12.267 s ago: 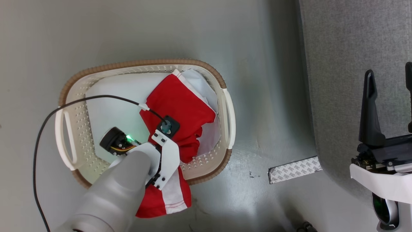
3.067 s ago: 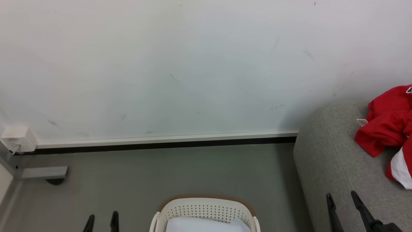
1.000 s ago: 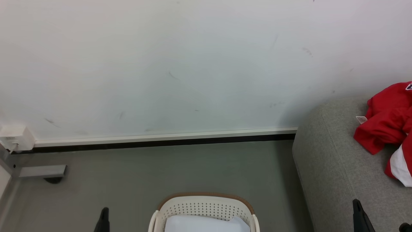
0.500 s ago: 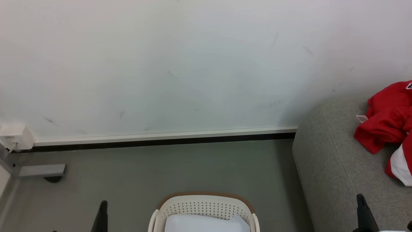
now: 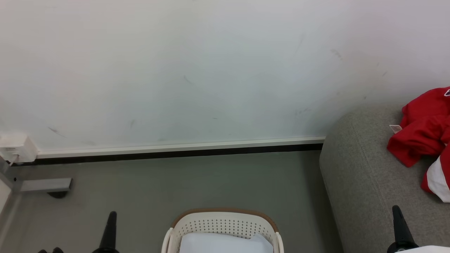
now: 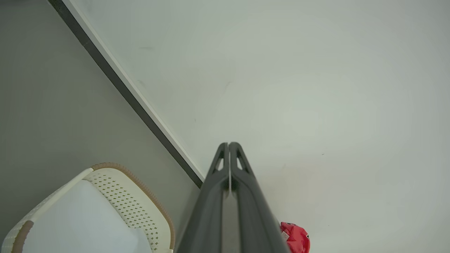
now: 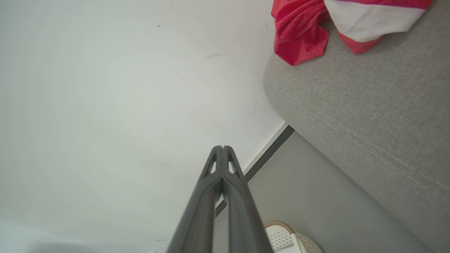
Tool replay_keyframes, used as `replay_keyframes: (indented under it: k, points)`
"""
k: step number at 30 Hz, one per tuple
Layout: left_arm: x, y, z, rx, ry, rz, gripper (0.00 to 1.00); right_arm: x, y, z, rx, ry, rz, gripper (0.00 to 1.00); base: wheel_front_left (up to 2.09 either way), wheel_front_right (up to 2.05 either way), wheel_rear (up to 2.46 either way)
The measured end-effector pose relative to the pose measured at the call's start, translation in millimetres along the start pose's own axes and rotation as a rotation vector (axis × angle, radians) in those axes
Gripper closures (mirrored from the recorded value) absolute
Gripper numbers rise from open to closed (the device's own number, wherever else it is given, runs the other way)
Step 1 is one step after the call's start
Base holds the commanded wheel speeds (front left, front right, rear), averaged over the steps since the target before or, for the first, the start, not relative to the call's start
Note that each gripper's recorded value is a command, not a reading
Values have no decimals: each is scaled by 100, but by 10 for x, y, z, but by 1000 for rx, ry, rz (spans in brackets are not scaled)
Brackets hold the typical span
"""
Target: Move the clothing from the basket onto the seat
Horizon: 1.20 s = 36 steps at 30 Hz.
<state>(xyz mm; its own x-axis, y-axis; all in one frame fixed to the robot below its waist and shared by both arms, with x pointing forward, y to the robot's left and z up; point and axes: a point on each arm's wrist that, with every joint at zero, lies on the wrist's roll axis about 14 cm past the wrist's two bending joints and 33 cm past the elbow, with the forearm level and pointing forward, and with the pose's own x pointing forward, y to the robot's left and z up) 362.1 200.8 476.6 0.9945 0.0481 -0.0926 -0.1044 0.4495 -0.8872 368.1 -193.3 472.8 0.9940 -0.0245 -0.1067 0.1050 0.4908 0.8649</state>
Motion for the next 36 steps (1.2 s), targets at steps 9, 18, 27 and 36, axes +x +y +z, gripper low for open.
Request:
replay_keyframes:
  k: [9,18,27,36]
  points:
    - [40,-39,17,-84,2,-10,100,40,53,38,95,-4,15,100,0,0,0]
    - [78,-80,26,-157,9,-22,100,58,78,61,179,-2,24,100,0,0,0]
    - [113,-121,41,-230,13,-34,100,92,132,100,258,-4,43,100,0,0,0]
    - [148,-165,59,-300,17,-49,100,105,157,128,332,-4,54,100,0,0,0]
